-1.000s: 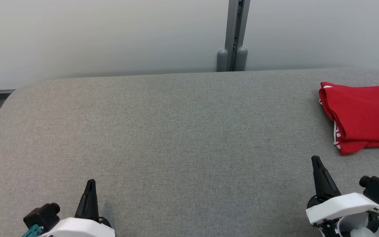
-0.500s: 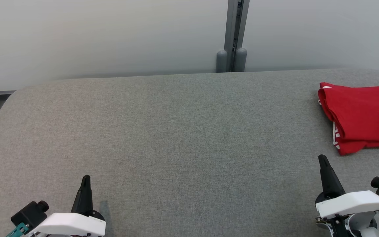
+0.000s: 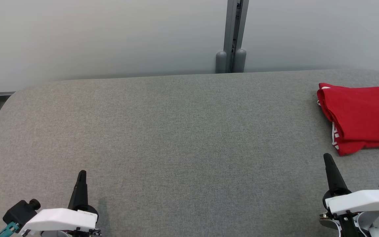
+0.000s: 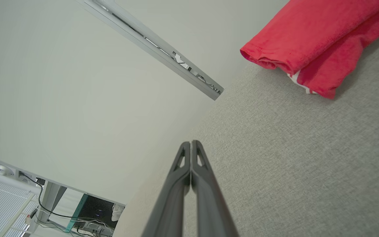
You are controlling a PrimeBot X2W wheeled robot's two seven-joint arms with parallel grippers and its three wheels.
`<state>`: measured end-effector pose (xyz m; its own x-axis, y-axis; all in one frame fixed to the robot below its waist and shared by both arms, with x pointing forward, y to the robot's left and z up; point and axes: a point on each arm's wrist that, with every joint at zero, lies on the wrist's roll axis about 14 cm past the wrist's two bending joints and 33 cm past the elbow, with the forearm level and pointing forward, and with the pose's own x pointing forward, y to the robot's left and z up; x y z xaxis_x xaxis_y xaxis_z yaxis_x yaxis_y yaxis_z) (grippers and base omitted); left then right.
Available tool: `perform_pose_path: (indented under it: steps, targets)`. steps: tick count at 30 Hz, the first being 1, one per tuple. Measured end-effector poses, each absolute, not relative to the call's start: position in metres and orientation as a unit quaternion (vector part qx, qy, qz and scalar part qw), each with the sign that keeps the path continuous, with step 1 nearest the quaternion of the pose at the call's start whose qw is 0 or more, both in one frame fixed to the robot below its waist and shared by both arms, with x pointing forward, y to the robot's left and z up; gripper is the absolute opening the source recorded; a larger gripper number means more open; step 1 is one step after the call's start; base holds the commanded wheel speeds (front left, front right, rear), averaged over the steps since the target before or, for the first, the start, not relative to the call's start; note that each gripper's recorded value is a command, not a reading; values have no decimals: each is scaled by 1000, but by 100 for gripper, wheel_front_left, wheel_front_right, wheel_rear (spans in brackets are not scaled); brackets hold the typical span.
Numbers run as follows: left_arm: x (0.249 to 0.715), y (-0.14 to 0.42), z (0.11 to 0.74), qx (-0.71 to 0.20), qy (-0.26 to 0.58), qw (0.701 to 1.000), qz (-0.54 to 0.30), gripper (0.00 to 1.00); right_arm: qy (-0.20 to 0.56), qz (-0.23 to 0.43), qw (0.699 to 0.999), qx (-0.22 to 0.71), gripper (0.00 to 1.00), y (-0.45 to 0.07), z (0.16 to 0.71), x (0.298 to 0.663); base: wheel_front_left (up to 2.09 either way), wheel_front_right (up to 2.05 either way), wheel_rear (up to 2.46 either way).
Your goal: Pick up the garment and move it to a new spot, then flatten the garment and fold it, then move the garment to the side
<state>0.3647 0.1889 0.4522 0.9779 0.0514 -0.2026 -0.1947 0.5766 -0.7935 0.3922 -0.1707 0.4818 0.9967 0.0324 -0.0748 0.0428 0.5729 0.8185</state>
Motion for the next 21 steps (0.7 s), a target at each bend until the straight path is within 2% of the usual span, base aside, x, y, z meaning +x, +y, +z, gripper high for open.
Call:
perform_pose_path:
  steps: [21]
  targets:
    - [372,192,465,-553,61,829,57,0,33,-13,830,557,0,-182,487,391,0,0,0]
